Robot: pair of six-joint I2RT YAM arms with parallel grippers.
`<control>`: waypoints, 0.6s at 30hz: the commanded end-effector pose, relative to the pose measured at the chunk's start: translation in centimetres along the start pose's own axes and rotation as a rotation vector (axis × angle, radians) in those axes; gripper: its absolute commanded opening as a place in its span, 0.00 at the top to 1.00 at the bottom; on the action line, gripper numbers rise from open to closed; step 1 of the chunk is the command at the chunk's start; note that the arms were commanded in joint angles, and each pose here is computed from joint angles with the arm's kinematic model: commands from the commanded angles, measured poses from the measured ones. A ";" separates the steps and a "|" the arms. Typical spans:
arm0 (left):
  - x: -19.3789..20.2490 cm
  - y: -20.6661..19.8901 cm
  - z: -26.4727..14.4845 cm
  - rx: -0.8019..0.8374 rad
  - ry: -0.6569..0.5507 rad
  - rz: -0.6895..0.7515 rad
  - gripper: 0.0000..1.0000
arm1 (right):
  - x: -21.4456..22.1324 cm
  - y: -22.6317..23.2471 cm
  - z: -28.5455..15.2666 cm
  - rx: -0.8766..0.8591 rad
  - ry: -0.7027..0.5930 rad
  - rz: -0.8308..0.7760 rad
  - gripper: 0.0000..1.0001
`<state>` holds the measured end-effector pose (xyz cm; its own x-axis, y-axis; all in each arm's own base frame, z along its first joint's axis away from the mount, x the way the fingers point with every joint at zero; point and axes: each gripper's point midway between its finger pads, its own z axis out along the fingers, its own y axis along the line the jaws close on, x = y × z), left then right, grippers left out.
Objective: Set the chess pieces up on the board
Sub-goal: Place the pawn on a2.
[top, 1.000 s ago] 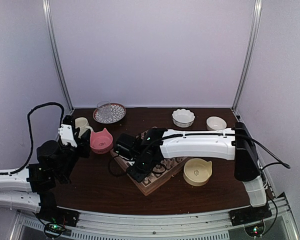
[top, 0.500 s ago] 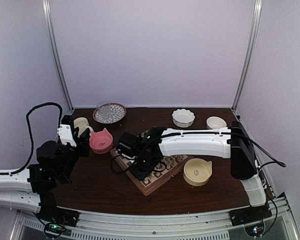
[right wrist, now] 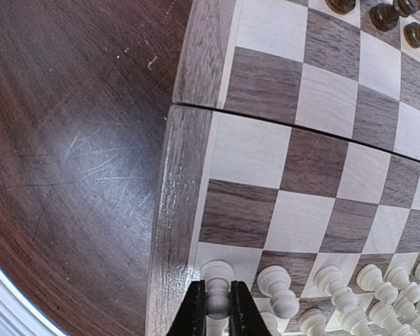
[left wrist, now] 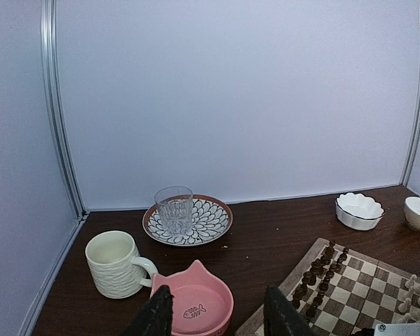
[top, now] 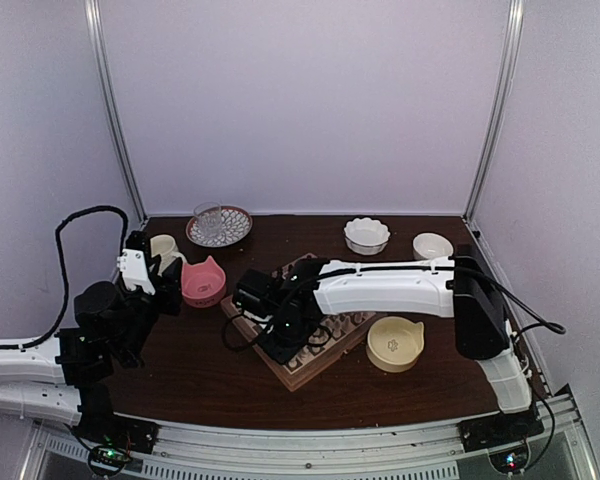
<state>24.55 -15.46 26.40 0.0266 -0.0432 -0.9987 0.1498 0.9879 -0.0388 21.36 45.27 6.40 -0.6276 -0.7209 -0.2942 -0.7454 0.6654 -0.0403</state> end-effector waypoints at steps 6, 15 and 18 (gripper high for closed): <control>-0.6 -0.2 0.2 0.009 -0.015 -0.018 0.55 | -0.5 0.0 0.2 -0.009 0.004 -0.006 0.84; -0.5 -0.4 0.2 0.013 -0.010 -0.012 0.55 | -1.3 -0.1 -1.1 -0.005 -0.016 -0.010 0.72; -0.6 -0.4 0.2 0.014 -0.011 -0.011 0.55 | -1.9 -0.3 -1.8 0.003 -0.028 -0.016 0.71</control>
<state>24.64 -15.73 26.04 0.0183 -0.0291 -0.9994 0.1560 0.9874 -0.0259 21.62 45.89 7.32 -0.6158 -0.7277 -0.3021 -0.7565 0.6532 -0.0312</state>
